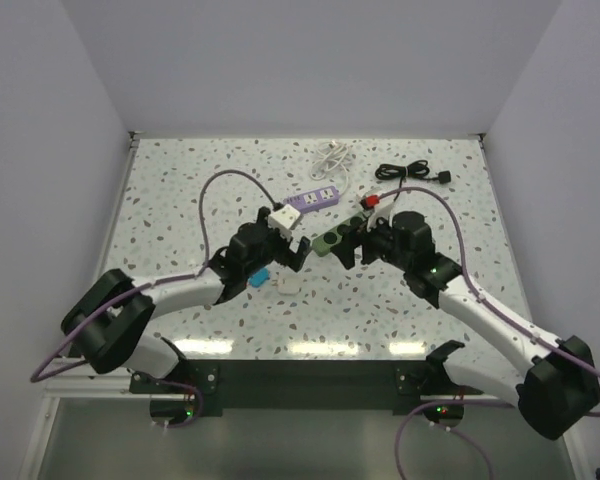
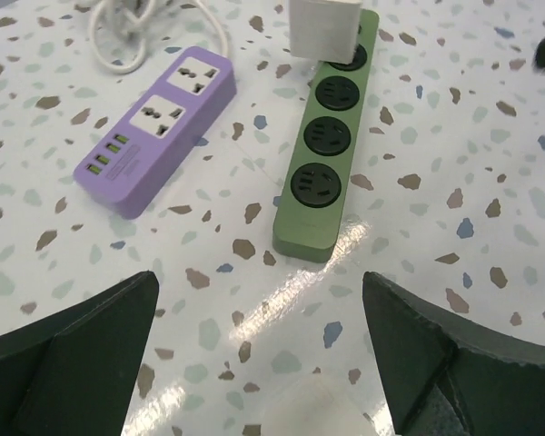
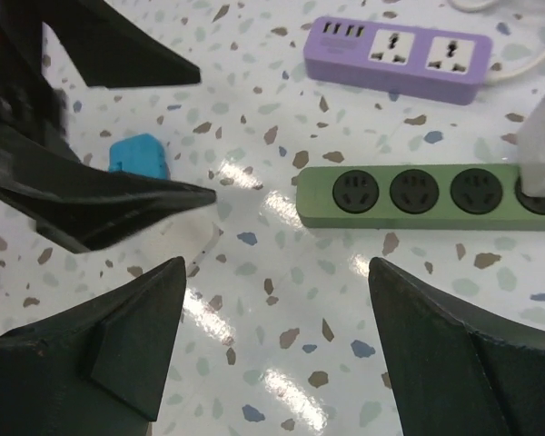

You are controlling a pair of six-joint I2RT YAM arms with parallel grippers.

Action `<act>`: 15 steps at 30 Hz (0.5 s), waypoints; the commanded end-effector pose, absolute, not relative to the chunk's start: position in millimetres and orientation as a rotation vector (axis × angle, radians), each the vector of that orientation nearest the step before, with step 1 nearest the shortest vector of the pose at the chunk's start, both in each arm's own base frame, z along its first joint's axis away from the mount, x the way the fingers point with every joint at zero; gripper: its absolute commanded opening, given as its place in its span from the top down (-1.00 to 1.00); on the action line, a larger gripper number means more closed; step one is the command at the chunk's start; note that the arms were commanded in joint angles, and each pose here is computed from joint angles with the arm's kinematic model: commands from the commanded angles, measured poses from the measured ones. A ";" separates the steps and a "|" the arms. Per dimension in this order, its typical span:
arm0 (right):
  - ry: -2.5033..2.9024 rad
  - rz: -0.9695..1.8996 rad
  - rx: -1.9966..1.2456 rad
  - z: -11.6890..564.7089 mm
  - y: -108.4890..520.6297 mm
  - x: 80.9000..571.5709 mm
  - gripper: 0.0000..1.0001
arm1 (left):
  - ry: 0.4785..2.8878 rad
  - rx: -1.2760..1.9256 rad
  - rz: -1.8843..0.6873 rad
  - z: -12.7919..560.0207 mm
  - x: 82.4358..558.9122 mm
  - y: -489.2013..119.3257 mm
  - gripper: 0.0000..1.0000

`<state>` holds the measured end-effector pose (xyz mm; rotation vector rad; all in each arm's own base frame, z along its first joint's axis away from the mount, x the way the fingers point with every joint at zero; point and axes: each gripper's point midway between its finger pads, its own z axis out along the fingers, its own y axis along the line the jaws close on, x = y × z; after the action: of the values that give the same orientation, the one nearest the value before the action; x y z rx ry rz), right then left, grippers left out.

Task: Insert the plug

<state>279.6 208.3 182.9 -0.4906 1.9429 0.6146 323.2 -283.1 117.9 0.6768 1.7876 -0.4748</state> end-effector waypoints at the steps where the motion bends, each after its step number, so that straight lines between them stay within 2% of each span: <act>1: 1.869 0.716 -0.666 164.6 238.9 279.7 -0.68 | 1.844 0.402 -0.437 123.5 319.6 -241.3 -1.00; 8: 1.774 0.739 -0.996 131.4 289.4 266.2 -0.67 | 1.890 0.116 -0.453 120.6 303.8 -185.3 -1.00; 15: 1.743 0.719 -1.174 97.6 314.1 257.2 -0.67 | 1.888 0.050 -0.531 126.6 290.7 -173.6 -1.00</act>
<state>243.6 294.2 75.2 -1.1010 1.9163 0.7274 294.1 -173.6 121.1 0.1066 1.8880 -0.4767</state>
